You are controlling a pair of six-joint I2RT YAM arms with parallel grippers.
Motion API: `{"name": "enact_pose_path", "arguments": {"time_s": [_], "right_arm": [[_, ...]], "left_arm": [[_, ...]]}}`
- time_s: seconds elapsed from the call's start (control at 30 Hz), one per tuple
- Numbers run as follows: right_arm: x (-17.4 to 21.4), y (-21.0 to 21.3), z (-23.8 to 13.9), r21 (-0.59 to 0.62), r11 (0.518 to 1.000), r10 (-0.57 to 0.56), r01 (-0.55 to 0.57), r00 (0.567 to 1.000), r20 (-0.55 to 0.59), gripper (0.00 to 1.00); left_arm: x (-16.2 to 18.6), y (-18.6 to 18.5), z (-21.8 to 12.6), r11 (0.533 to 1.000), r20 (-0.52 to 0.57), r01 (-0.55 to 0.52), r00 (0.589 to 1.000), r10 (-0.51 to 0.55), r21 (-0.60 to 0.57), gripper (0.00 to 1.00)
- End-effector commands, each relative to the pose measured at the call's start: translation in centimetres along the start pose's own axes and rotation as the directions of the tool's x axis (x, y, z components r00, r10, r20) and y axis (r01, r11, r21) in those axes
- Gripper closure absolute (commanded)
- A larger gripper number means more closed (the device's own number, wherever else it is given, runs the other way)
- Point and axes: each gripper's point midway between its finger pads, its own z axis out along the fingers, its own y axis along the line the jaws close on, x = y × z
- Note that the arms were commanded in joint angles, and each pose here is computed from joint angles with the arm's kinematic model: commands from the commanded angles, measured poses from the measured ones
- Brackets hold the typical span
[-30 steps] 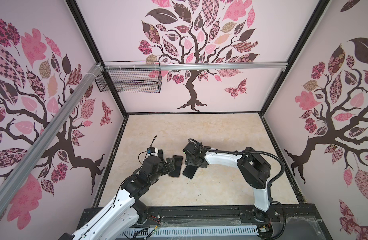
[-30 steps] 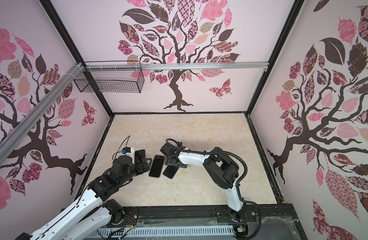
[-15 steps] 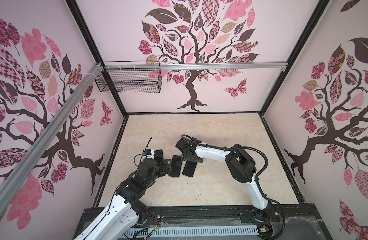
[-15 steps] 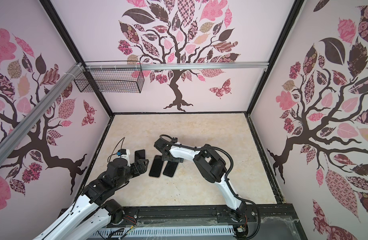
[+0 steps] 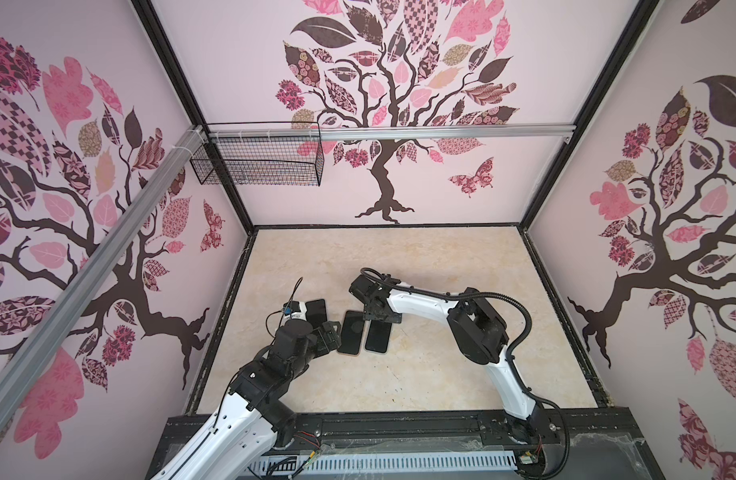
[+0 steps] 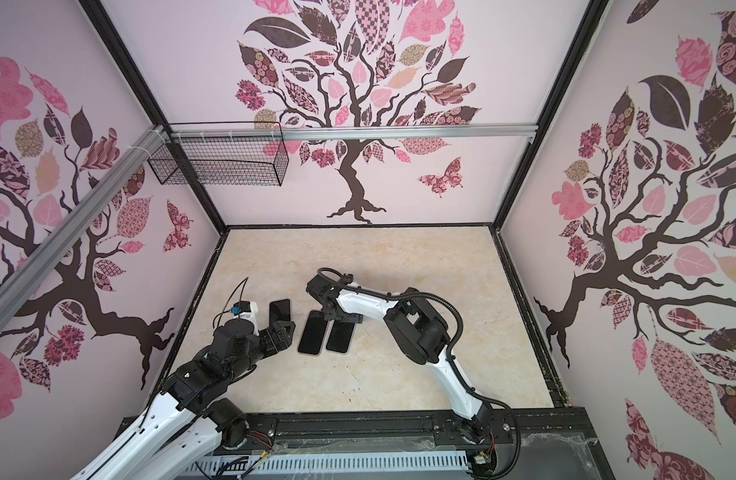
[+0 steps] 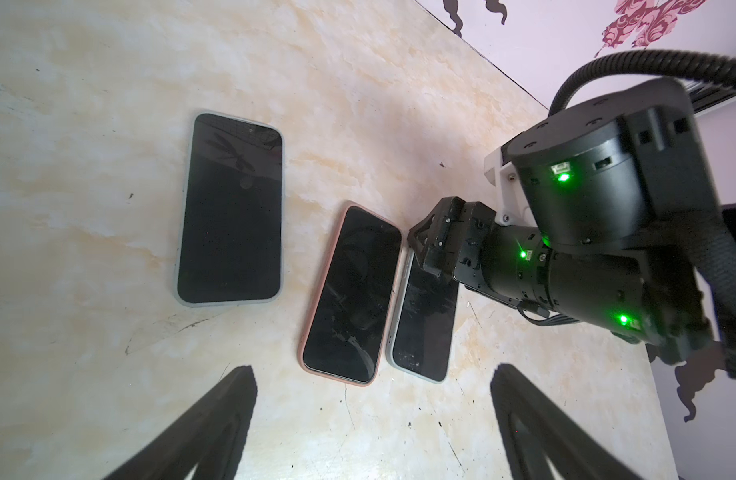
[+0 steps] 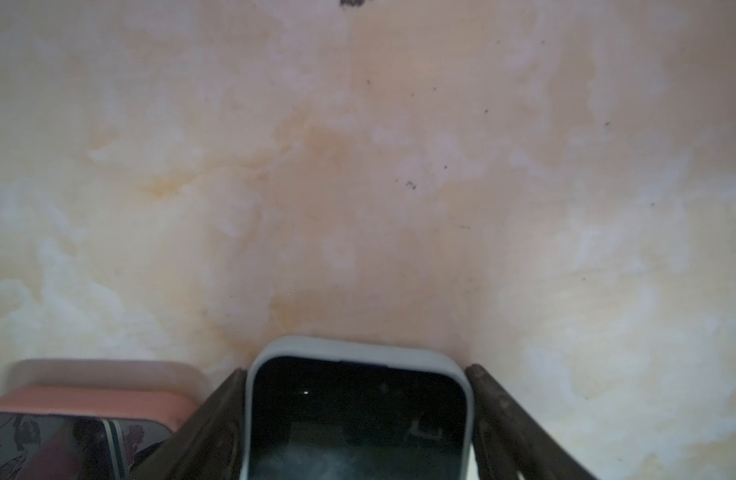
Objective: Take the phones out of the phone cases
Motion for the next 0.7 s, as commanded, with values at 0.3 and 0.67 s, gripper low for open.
{"name": "enact_pose_path", "arguments": {"time_s": [0.3, 0.67], "right_arm": [[-1.4, -0.9, -6.4, -0.201, 0.98, 0.003, 0.001, 1.0, 0.022, 0.46], [-2.3, -6.3, -8.9, -0.329, 0.937, 0.134, -0.12, 0.991, 0.02, 0.53]], "left_arm": [[0.5, -2.7, 2.6, 0.996, -0.078, -0.055, 0.995, 0.06, 0.071, 0.08], [5.0, -9.2, 5.3, 0.943, -0.203, -0.131, 0.959, 0.199, 0.306, 0.11]]}}
